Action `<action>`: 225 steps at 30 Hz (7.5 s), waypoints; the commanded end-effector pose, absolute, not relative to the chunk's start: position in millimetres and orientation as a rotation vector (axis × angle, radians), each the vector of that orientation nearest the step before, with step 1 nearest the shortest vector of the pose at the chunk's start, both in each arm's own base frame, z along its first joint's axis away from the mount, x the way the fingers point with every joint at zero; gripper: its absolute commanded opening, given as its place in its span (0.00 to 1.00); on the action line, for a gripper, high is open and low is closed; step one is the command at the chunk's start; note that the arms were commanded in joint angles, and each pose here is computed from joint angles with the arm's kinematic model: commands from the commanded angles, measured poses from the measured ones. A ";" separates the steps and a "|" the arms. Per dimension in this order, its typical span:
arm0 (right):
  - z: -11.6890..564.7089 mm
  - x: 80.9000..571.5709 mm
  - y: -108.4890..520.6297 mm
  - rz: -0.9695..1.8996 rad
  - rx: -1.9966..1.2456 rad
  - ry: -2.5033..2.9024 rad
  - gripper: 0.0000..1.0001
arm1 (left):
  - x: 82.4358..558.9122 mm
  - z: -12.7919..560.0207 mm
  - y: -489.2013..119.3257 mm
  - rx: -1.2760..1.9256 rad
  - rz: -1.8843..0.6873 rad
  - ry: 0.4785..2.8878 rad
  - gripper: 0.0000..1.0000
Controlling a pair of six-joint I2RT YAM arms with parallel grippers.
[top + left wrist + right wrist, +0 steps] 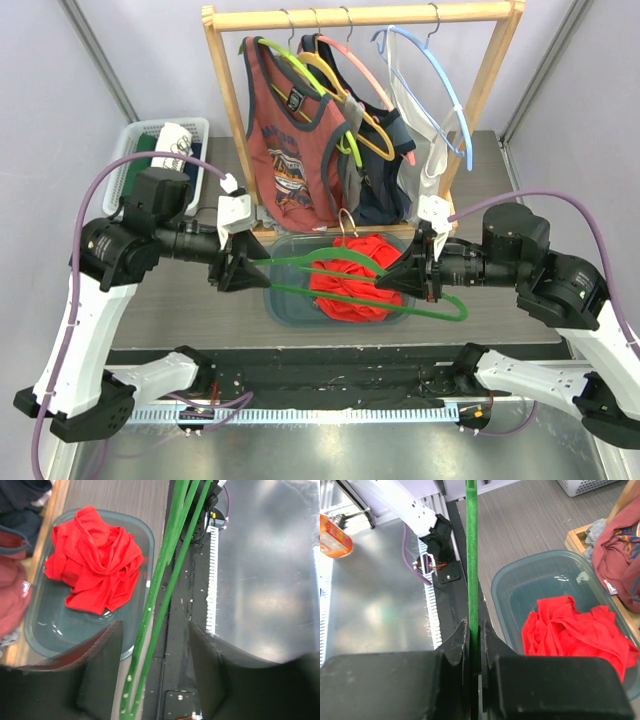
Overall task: Remove the tank top from the hanger
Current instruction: Place the hanger at the clothesline.
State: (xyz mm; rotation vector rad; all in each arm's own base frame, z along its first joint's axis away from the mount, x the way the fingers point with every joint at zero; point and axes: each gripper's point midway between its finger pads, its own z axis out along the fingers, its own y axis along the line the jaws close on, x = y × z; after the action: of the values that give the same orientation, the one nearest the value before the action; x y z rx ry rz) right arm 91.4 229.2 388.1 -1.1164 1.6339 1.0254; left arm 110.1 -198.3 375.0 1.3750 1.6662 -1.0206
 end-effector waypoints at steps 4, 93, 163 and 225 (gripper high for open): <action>403.6 111.1 226.0 0.894 -1.101 1.523 0.01 | 94.9 382.9 -197.5 1.417 -1.077 1.632 0.13; 462.4 163.4 166.0 0.678 -0.496 1.441 0.76 | 332.8 540.6 -107.7 0.016 -0.270 1.454 0.00; 455.0 153.2 143.0 0.636 -0.477 1.475 0.72 | 387.7 509.2 -99.1 -0.016 -0.012 1.503 0.00; 440.6 143.5 127.0 0.627 -0.450 1.530 0.70 | 363.3 523.9 -272.6 0.194 -0.392 1.521 0.00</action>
State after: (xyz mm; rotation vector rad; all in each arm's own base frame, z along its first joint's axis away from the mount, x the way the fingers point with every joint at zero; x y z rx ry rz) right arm 142.6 134.2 430.4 -0.4848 1.5452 0.6422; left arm 373.8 -242.0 478.1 0.2068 1.6548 -0.2526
